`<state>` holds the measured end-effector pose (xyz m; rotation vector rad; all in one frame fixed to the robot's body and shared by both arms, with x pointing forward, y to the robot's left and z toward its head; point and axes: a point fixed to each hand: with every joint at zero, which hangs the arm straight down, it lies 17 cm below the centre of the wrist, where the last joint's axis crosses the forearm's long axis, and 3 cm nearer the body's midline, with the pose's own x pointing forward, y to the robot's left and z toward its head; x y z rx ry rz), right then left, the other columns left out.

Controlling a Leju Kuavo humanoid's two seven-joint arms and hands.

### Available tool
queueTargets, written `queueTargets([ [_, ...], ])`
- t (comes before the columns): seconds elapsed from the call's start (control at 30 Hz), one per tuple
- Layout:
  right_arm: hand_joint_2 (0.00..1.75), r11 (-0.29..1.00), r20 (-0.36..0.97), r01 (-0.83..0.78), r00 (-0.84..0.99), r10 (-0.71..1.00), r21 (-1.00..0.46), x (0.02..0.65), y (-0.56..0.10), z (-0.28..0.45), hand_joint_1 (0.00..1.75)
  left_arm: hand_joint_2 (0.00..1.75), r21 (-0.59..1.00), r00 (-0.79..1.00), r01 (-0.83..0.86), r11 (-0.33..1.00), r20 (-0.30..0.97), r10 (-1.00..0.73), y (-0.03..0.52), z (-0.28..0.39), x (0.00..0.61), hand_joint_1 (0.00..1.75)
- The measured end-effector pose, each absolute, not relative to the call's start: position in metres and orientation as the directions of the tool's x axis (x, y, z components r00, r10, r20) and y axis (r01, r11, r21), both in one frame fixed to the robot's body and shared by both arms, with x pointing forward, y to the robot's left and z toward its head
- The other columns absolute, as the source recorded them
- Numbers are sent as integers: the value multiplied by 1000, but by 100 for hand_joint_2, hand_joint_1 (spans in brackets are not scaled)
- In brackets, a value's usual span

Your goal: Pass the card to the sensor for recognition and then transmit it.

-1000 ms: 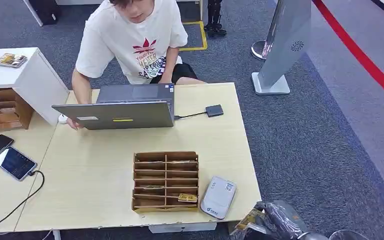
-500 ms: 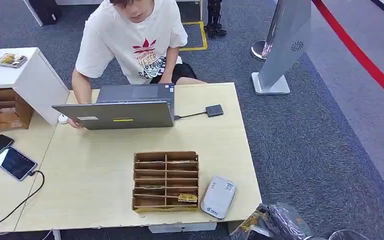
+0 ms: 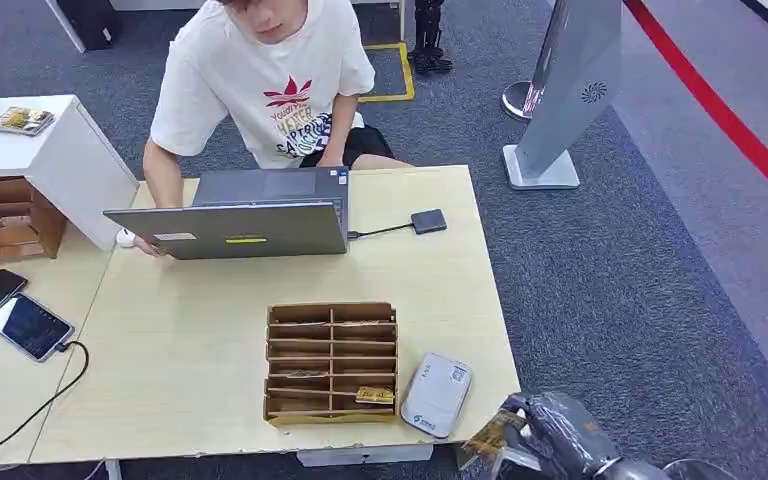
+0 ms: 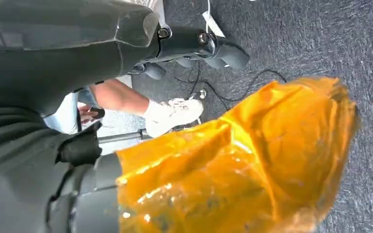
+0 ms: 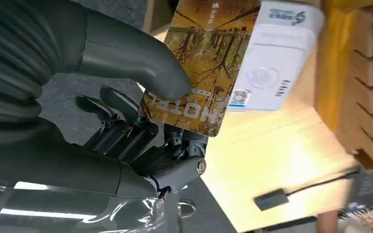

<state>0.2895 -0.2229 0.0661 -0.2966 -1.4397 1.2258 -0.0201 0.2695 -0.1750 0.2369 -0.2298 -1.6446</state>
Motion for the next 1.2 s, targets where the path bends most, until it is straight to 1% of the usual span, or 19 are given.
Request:
queueTargets([
  [0.2, 175, 422, 592, -450, -359, 722, -787, 301, -202, 78, 175, 0, 280, -87, 956, -89, -19, -996, 270, -187, -20, 0],
  [0.57, 175, 419, 610, -473, -389, 690, -775, 318, -176, 79, 175, 0, 268, -110, 957, -111, -19, -994, 273, -199, -19, 0],
  [0.7, 175, 415, 617, -487, -392, 682, -769, 327, -164, 76, 175, 0, 259, -103, 960, -102, -10, -995, 275, -203, -21, 0],
  [1.2, 175, 433, 638, -505, -360, 681, -747, 356, -142, 67, 175, 0, 262, -167, 951, -163, -8, -986, 281, -211, -13, 0],
])
